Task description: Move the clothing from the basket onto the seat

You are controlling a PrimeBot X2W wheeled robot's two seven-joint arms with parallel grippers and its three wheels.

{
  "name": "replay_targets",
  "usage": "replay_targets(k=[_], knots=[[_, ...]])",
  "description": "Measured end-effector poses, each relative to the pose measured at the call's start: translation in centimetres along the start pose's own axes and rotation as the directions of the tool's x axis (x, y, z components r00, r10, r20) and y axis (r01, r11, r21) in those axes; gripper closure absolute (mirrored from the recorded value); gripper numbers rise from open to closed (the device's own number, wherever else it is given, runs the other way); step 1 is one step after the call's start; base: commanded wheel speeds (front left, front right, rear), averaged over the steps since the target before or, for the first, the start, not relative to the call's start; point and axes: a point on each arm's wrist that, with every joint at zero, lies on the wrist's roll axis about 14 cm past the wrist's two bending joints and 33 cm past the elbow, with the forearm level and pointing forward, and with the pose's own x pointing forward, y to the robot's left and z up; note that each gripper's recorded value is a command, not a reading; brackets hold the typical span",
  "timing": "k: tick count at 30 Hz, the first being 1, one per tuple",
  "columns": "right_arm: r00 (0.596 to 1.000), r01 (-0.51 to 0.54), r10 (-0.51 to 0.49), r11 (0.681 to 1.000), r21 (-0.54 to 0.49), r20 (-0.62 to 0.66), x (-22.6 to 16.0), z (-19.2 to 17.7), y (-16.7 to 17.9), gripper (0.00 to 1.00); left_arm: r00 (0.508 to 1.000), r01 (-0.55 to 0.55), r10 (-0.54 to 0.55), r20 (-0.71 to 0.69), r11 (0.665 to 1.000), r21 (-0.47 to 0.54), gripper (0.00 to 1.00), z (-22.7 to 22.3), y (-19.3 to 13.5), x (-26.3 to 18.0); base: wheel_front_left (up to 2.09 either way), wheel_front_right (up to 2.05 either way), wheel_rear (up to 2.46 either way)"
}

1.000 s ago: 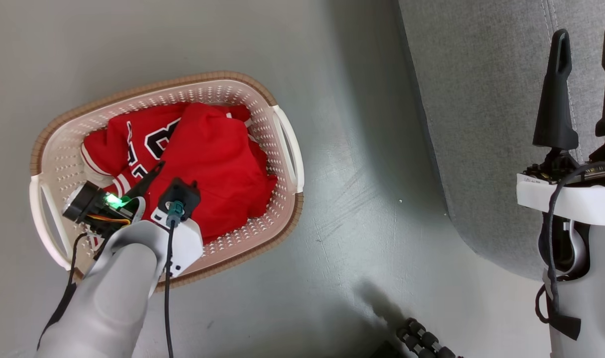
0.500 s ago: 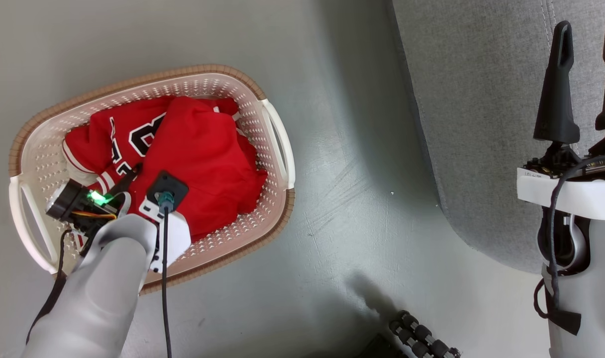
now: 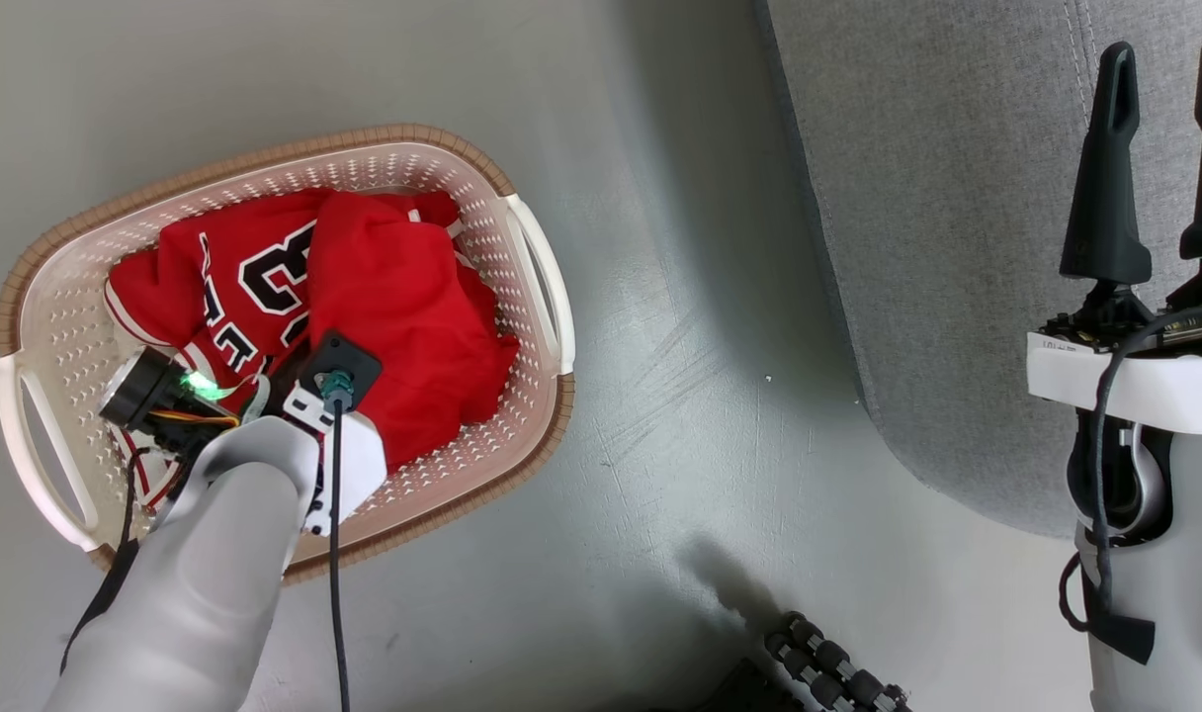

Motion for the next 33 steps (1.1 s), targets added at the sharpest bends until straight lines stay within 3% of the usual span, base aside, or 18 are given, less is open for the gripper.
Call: replay_targets(k=[8,23,33], knots=[[1.000,0.002,-0.002,1.000,0.006,0.017,0.4,0.5,0.0,0.00,0.997,-0.004,0.005,0.078,1.000,-0.011,1.00,1.8,-0.1,-0.1,0.00,0.00,0.00],[0.998,-0.025,0.022,0.999,0.037,0.056,1.1,1.8,1.0,0.00,0.976,-0.118,0.139,0.169,0.985,-0.126,1.00,4.3,3.0,-1.7,0.00,0.00,0.00],[0.997,-0.034,0.032,0.999,0.026,0.065,0.8,2.6,1.4,0.00,0.945,-0.165,0.199,0.259,0.975,-0.147,1.00,7.3,4.3,-4.2,0.00,0.00,0.00]])
